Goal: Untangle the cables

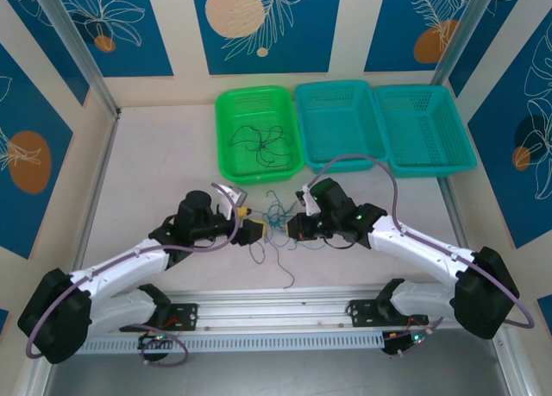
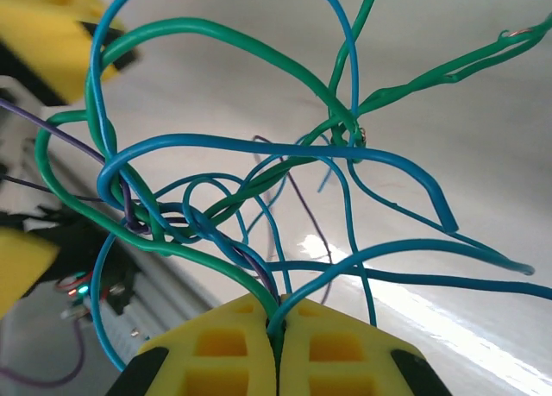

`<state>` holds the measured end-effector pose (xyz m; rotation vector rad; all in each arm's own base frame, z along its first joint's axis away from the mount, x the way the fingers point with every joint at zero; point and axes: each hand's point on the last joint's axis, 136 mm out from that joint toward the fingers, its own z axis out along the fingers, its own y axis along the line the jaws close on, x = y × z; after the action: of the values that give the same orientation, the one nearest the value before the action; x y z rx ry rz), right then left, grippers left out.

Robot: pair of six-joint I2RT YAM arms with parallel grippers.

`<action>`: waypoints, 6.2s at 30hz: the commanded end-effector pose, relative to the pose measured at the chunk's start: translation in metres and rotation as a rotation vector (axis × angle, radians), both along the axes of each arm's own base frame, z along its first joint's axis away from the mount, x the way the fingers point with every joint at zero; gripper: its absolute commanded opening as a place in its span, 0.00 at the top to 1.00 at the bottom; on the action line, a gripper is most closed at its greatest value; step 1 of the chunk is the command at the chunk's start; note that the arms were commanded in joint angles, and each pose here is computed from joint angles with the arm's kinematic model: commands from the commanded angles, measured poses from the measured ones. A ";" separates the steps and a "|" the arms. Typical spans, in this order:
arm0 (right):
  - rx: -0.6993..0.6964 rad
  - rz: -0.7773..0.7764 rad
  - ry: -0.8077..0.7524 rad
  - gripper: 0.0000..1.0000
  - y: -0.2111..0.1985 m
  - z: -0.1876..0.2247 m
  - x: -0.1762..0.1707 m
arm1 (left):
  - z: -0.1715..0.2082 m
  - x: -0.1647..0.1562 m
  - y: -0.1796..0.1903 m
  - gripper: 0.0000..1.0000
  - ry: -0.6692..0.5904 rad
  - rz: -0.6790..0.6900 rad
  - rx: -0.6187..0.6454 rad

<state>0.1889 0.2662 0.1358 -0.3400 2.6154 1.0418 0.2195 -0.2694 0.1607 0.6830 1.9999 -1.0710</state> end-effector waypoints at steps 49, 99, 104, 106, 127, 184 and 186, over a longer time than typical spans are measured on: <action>0.507 -0.228 0.286 0.55 0.062 0.017 0.047 | 0.000 -0.012 -0.023 1.00 -0.037 -0.053 -0.082; 0.262 -0.826 0.307 1.00 -0.137 -0.054 0.066 | -0.013 0.010 0.065 1.00 -0.046 0.393 0.026; 0.256 -0.877 0.325 1.00 -0.155 -0.058 0.059 | -0.002 0.011 0.067 1.00 -0.018 0.405 -0.008; 0.225 -0.859 0.325 1.00 -0.154 -0.062 0.053 | 0.025 0.011 0.059 1.00 -0.045 0.369 -0.051; 0.032 -1.000 0.334 1.00 -0.188 -0.100 0.006 | 0.342 0.180 0.045 1.00 -0.511 0.401 -0.130; 0.242 -0.184 -0.109 1.00 -0.051 0.071 0.040 | 0.020 0.006 -0.031 0.17 -0.121 -0.061 0.045; 0.254 -0.145 -0.125 1.00 -0.046 0.077 0.038 | 0.009 0.010 -0.023 0.15 -0.119 -0.017 0.079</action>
<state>0.2321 0.2048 0.1864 0.0301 2.4023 1.1658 0.2186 -0.2961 0.1521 0.8320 2.0345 -0.9974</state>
